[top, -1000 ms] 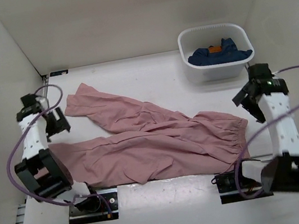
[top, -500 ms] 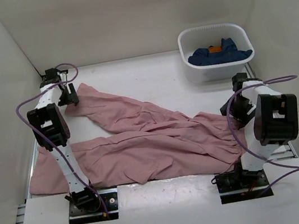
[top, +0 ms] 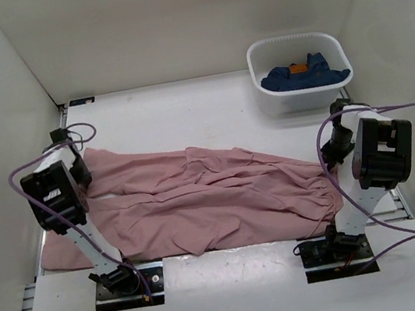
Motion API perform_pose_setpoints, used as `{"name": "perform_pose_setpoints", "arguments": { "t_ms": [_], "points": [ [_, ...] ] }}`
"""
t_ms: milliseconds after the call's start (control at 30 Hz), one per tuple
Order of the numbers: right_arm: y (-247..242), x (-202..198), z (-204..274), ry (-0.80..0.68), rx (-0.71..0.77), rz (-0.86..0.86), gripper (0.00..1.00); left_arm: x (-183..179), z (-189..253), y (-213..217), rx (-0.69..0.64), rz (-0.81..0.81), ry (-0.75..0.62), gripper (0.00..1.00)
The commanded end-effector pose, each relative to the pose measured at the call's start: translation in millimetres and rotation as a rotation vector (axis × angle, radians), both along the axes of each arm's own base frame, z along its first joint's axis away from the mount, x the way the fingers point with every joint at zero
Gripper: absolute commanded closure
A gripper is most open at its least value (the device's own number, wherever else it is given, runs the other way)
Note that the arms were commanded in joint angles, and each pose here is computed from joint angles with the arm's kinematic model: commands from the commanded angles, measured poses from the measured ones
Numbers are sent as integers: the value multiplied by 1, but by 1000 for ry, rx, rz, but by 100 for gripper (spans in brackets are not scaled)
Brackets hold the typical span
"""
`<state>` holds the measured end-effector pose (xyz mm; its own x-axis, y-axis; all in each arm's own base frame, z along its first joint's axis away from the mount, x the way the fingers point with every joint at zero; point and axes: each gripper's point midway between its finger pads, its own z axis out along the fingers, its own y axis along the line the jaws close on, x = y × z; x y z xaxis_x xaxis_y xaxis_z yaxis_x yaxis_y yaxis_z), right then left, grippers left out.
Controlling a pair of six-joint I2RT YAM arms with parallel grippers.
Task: Fold and stack the trousers
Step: Flatten the trousers out
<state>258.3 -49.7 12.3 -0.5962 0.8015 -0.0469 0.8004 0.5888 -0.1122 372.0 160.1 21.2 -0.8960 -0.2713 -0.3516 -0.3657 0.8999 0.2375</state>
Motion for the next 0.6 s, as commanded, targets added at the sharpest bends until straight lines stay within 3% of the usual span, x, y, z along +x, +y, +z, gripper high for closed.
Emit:
{"name": "perform_pose_setpoints", "arguments": {
  "t_ms": [0, 67, 100, 133, 167, 233, 300, 333, 367, 400, 467, 567],
  "points": [
    [-15, 34, -3, -94, -38, 31, 100, -42, 28, 3, 36, 38, 32, 50],
    [-6, 46, 1, -139, 8, 81, 100, -44, 38, 3, 37, 38, 29, 25],
    [-5, 51, 4, -155, 20, 114, 100, -42, 47, 2, 19, 40, 17, 18],
    [-2, 60, 13, -179, 26, 143, 100, -17, 69, -1, -19, 15, -70, 7],
    [5, 62, 13, -172, 38, 178, 100, -3, 78, -4, -47, -2, -107, 3],
    [6, 74, 24, -195, 16, 240, 100, 37, 109, -7, -80, -45, -211, 1],
    [11, 76, 27, -184, 9, 283, 100, 62, 92, -12, -122, -69, -179, 0],
    [10, 81, 33, -193, -8, 304, 100, 87, 105, -13, -131, -93, -226, 0],
    [15, 79, 30, -175, -1, 317, 100, 90, 97, -13, -145, -89, -188, 0],
    [13, 83, 33, -184, -16, 327, 100, 97, 62, -13, -184, -87, -117, 0],
    [17, 84, 36, -184, -15, 340, 100, 110, 59, -14, -201, -98, -139, 0],
    [17, 84, 35, -174, -12, 340, 100, 107, 22, -26, -238, -107, -33, 0]
  ]
}}
